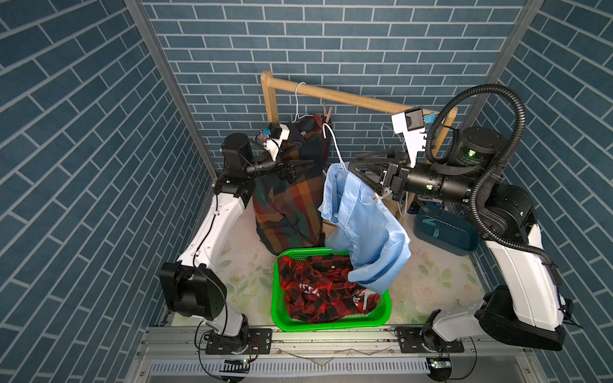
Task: Remove the clothespins securing long-sleeve shirts to the hanger
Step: Place the long-sleeve shirt at the bin.
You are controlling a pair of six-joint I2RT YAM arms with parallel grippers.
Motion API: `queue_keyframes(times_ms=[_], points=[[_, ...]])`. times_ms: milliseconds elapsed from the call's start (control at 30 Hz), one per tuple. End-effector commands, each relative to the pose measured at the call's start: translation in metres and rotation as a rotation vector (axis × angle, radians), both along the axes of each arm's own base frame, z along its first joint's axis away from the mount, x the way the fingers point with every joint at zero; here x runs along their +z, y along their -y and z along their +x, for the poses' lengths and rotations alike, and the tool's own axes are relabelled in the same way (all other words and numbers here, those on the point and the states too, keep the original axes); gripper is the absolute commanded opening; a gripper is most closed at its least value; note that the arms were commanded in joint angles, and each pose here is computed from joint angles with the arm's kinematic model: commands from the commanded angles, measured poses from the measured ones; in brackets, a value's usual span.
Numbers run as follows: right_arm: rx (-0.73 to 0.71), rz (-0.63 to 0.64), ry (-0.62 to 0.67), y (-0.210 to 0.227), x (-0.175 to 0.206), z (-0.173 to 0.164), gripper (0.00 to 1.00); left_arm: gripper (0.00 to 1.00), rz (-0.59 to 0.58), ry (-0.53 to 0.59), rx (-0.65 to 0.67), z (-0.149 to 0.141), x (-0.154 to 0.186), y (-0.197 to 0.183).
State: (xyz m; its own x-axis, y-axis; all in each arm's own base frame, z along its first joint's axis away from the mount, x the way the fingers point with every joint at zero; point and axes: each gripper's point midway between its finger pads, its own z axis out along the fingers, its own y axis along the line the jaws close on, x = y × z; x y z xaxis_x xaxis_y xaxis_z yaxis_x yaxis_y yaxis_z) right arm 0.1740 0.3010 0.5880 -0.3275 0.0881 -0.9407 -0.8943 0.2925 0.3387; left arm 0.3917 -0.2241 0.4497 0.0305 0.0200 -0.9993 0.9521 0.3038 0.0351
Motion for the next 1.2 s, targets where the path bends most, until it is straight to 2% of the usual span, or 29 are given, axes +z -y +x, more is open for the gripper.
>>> queue_keyframes(times_ms=[0,67,133,233,367,567,800,900,967,1167], points=[[0.036,0.046,0.016,0.003,0.014,-0.012,0.0,1.0,0.073,0.024,-0.316,-0.065,-0.005,0.017],[0.04,0.041,0.013,0.0,0.012,-0.01,0.0,1.0,0.064,0.057,-0.412,-0.087,0.002,0.016],[0.056,0.045,0.009,-0.002,0.013,-0.011,0.0,1.0,0.059,0.091,-0.448,-0.101,0.006,0.013],[0.068,0.048,0.001,-0.005,0.013,-0.011,0.0,1.0,0.061,0.122,-0.443,-0.099,0.012,0.014],[0.079,0.053,-0.009,-0.008,0.011,-0.011,0.0,1.0,0.07,0.11,-0.44,-0.089,0.012,0.02],[0.097,0.063,-0.011,-0.012,0.012,-0.011,0.0,1.0,0.088,0.12,-0.499,-0.099,0.005,0.048],[0.109,0.062,-0.011,-0.012,0.012,-0.013,0.0,1.0,0.129,0.103,-0.48,-0.083,-0.007,0.079],[0.108,0.06,-0.01,-0.011,0.011,-0.014,0.0,0.99,0.112,0.105,-0.494,-0.083,-0.003,0.083],[0.104,0.06,-0.006,-0.009,0.011,-0.014,0.0,0.95,0.107,0.103,-0.513,-0.087,-0.002,0.085],[0.102,0.062,0.006,-0.008,0.013,-0.015,0.0,0.67,0.056,0.073,-0.625,-0.113,0.004,0.08]])
